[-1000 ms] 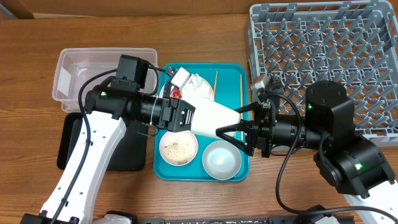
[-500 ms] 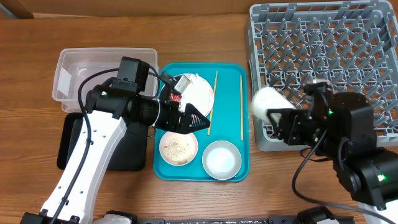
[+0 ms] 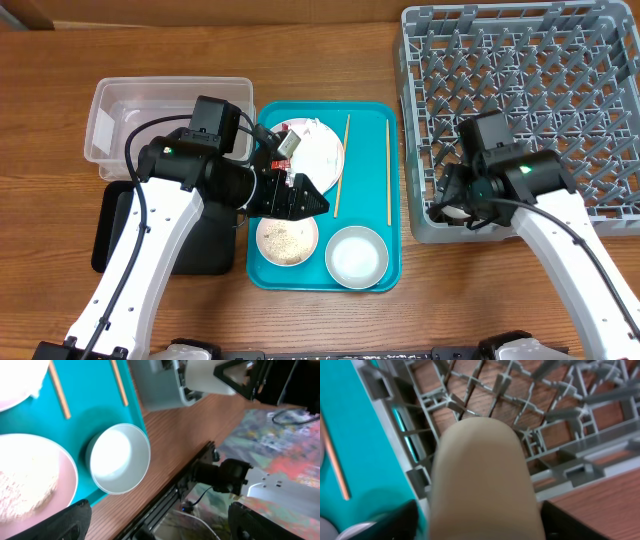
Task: Sort waste into correct bins and load items into the dishwasher
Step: 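Place the white cup upside down in the grey rack with the right gripper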
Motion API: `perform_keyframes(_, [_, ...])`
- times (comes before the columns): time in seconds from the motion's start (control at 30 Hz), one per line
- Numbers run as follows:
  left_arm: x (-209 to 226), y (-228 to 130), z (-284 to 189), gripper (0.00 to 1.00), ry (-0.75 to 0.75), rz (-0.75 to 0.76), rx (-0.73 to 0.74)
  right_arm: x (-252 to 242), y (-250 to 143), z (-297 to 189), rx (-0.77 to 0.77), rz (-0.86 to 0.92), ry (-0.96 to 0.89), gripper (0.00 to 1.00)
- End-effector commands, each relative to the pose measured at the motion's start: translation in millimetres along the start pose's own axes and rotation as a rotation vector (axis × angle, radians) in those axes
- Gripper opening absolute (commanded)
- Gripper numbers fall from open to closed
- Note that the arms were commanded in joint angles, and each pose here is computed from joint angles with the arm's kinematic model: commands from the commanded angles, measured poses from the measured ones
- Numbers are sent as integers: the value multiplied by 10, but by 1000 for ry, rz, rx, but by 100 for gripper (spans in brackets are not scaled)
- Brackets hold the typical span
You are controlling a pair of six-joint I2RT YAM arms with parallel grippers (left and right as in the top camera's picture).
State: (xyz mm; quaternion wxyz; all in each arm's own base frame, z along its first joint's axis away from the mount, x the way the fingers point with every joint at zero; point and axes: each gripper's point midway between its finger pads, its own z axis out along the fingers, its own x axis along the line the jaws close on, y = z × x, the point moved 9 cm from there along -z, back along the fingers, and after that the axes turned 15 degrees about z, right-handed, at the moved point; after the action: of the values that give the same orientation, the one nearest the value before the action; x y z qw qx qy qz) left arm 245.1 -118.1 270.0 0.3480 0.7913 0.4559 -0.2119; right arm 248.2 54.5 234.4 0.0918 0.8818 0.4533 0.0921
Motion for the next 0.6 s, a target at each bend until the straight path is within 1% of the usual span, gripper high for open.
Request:
perform_keyframes(0.0, [29, -25, -42, 88, 98, 10, 19, 6, 66, -33, -18, 38, 15, 90])
perform_keyframes(0.07, [47, -41, -39, 86, 131, 7, 34, 27, 93, -126, -26, 47, 57, 92])
perform_keyframes(0.1, [51, -45, -30, 82, 147, 11, 41, 35, 107, -192, -38, 49, 78, 93])
perform_keyframes(0.13, [58, -53, -14, 78, 178, 14, 55, 32, 122, -306, -60, 54, 108, 93])
perform_keyframes(0.2, [80, -79, 30, 73, 277, -15, 90, 27, 126, -494, -86, 59, 174, 93])
perform_keyframes(0.37, [119, -238, 276, 66, 652, -128, 180, -52, 17, -952, -137, 23, 389, 94])
perform_keyframes(0.47, [125, -326, 536, 60, 774, -130, 167, -146, -92, -1159, -150, 14, 488, 95])
perform_keyframes(0.57, [179, -349, 760, 52, 830, -131, 106, -201, -170, -1282, -149, 3, 555, 95])
